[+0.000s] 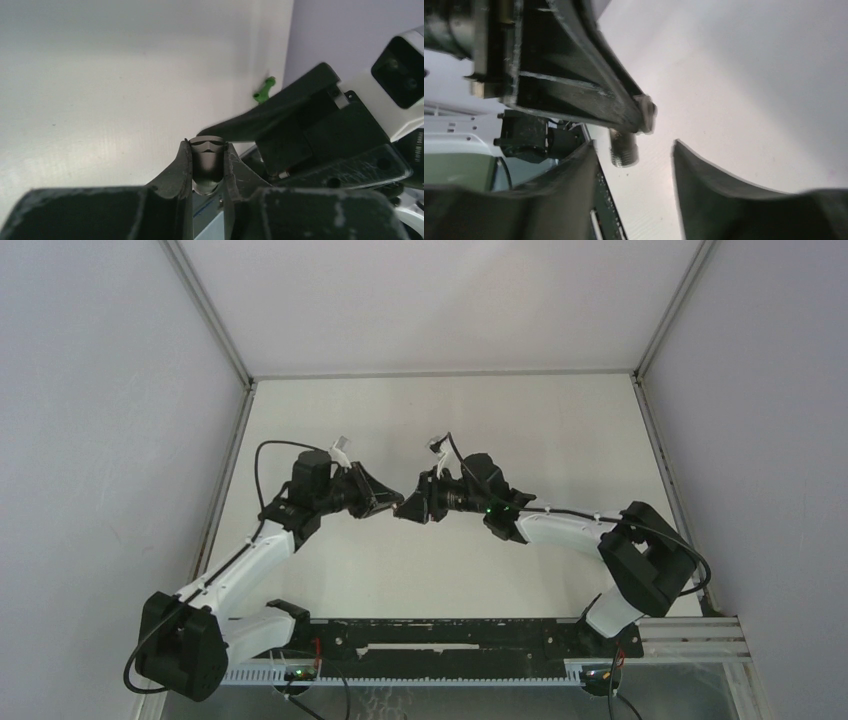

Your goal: Install the water faucets

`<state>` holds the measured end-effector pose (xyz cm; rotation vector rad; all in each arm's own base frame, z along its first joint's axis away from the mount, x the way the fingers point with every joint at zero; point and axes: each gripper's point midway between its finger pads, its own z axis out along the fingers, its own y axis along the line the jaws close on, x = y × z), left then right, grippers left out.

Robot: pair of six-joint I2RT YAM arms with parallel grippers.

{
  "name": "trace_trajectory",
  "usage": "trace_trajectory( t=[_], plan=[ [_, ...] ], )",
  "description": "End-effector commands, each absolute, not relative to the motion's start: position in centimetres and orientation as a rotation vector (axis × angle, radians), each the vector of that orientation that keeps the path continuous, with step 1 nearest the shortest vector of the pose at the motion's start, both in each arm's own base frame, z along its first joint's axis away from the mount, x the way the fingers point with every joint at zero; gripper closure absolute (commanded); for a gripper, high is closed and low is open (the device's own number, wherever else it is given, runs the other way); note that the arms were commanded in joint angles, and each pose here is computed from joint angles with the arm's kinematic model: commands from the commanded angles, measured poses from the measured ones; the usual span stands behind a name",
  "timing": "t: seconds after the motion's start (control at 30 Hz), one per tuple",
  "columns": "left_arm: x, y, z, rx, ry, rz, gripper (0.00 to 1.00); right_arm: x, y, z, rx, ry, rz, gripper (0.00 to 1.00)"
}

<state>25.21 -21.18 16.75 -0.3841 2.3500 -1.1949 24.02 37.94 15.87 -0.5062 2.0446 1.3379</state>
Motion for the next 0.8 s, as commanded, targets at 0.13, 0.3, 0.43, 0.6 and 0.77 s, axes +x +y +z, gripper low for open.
trace_trajectory(
  t=[0.13, 0.3, 0.43, 0.6, 0.77],
  plan=[
    [27.5, -18.7, 15.7, -0.235, 2.539, -0.765, 1.00, 25.2, 32.2, 18.5, -0.349, 2.042, 1.089, 0.18],
    [28.7, -19.5, 13.4, -0.050, 2.656, -0.454, 1.00, 28.2, 20.7, 16.6, 0.069, 2.175, 0.627, 0.20],
    [29.0, -20.8, 11.0, 0.097, 2.782, -0.262, 1.00, 27.9, 12.2, 16.2, 0.315, 2.189, 0.407, 0.20],
    [29.7, -21.2, 7.5, 0.173, 2.872, -0.140, 1.00, 26.8, 5.9, 16.5, 0.486, 2.141, 0.264, 0.21],
    [29.7, -22.5, 5.4, 0.220, 2.951, -0.130, 1.00, 25.8, 2.4, 15.9, 0.626, 2.119, 0.189, 0.21]
  ],
)
